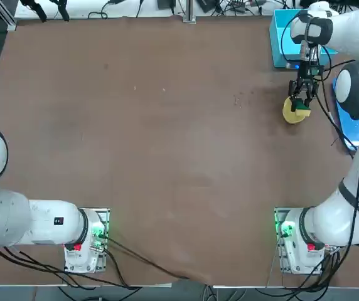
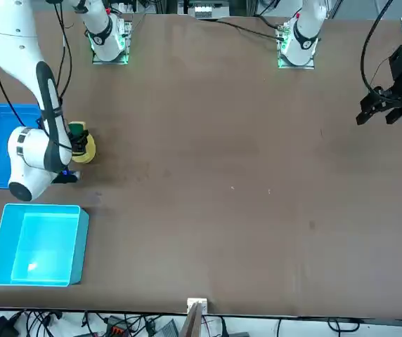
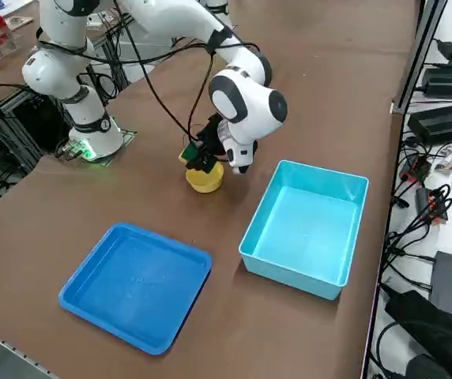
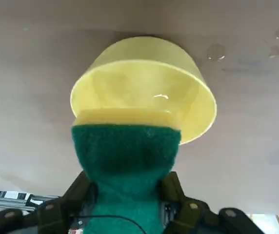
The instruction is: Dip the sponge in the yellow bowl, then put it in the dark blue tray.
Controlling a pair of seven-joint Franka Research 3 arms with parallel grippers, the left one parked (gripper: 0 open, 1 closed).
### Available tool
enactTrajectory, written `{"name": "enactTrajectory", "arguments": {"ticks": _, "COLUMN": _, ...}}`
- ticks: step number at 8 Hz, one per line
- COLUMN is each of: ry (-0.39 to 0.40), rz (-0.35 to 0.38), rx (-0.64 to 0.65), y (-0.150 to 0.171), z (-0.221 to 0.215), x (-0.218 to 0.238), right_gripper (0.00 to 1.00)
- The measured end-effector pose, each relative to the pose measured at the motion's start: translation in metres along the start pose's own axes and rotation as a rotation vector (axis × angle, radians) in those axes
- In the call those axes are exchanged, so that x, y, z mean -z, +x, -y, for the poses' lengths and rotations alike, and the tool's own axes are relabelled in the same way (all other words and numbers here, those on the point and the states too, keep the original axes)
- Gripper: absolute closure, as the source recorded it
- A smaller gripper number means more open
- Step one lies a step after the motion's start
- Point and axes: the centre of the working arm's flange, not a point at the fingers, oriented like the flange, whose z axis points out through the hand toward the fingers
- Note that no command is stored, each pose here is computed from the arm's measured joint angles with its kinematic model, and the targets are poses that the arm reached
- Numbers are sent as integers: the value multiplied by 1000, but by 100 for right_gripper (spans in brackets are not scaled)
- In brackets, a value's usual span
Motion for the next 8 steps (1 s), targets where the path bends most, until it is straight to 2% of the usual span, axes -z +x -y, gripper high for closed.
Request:
{"name": "enactTrajectory", "arguments": {"ticks": 3, "ry": -5, "rz": -47, "rx": -67, "y": -27, "z": -31, "x": 25, "right_gripper": 31}}
{"name": "enactTrajectory", "arguments": {"ticks": 5, "ry": -7, "rz": -100, "rx": -140, "y": -60, "z": -83, "x": 46, "right_gripper": 31}}
{"name": "enactTrajectory", "arguments": {"ticks": 8, "ry": -48, "rz": -197, "rx": -141, "y": -92, "z": -179, "x": 52, "right_gripper": 31}}
